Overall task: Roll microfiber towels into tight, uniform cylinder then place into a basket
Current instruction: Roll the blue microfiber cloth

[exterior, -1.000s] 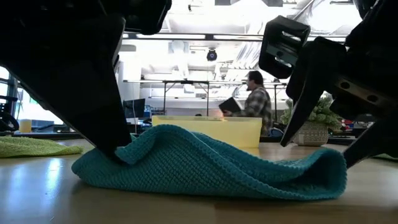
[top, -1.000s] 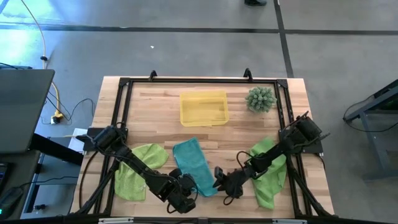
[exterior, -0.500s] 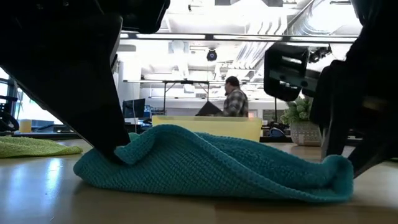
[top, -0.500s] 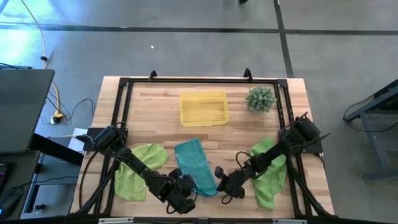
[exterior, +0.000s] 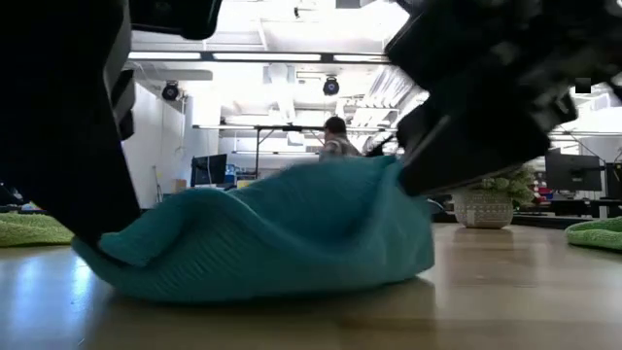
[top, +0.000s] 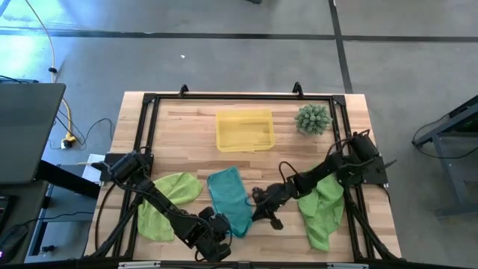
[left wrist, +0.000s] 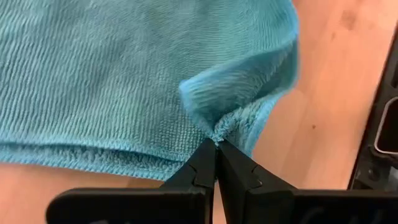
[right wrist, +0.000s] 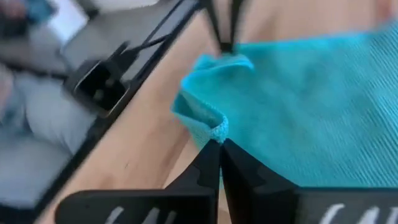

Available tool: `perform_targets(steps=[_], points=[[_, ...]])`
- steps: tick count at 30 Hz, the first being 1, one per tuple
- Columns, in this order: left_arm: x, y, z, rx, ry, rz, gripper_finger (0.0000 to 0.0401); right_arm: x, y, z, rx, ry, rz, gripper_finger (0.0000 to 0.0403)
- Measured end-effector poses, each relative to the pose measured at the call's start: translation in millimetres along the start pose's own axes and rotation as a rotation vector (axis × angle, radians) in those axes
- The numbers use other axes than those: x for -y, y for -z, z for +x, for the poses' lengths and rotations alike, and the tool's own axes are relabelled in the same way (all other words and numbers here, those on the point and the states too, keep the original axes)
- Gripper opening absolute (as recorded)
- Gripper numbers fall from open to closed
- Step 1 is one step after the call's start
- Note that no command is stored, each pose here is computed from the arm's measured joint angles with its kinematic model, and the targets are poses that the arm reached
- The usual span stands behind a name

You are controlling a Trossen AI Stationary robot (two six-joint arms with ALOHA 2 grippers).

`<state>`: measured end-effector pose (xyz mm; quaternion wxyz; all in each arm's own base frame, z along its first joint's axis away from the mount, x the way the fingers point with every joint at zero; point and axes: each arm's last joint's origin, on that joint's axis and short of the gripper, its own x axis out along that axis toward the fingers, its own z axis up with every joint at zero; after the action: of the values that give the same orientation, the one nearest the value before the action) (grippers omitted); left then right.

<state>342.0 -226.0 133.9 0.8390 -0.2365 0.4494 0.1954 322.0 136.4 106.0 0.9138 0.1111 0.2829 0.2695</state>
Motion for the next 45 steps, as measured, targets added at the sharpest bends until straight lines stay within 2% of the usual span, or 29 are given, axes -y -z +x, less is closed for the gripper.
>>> perform_targets(steps=[5,9,14,20,26,31,33,35,39,45], points=[[-4.2,5.3,-1.6,-0.017,-0.053,-0.080,0.0001,10.9,2.8,-2.5,-0.026,0.074,0.321,0.0001],[-6.9,7.6,-2.3,-0.030,-0.082,-0.148,0.0001,12.2,5.8,-2.5,-0.026,0.148,0.430,0.0001],[-6.8,7.2,-2.2,-0.024,-0.082,-0.222,0.0004,10.4,9.9,-1.8,-0.016,0.257,0.428,0.0000],[-7.4,6.0,-1.7,-0.029,-0.083,-0.234,0.0037,9.6,12.6,-1.8,-0.001,0.346,0.410,0.0000],[-6.9,-2.9,-15.2,-0.050,-0.093,-0.082,0.0073,10.6,15.0,-0.6,-0.012,0.353,0.405,0.0000],[0.0,-21.0,-36.0,-0.064,-0.116,0.037,0.0090,11.8,17.0,1.7,-0.009,0.366,0.389,0.0000],[9.0,-31.0,-41.9,-0.035,-0.063,0.060,0.0092,11.8,16.6,2.1,-0.002,0.362,0.379,0.0000],[12.8,-35.7,-45.7,0.009,-0.061,0.118,0.0092,11.7,16.3,2.3,0.003,0.360,0.377,0.0000],[13.8,-42.4,-36.0,0.129,-0.061,0.160,0.0090,11.7,15.6,2.7,0.015,0.353,0.370,0.0000],[-4.1,-45.5,-10.9,0.110,-0.130,0.132,0.0090,10.9,16.1,3.0,0.011,0.350,0.360,0.0000]])
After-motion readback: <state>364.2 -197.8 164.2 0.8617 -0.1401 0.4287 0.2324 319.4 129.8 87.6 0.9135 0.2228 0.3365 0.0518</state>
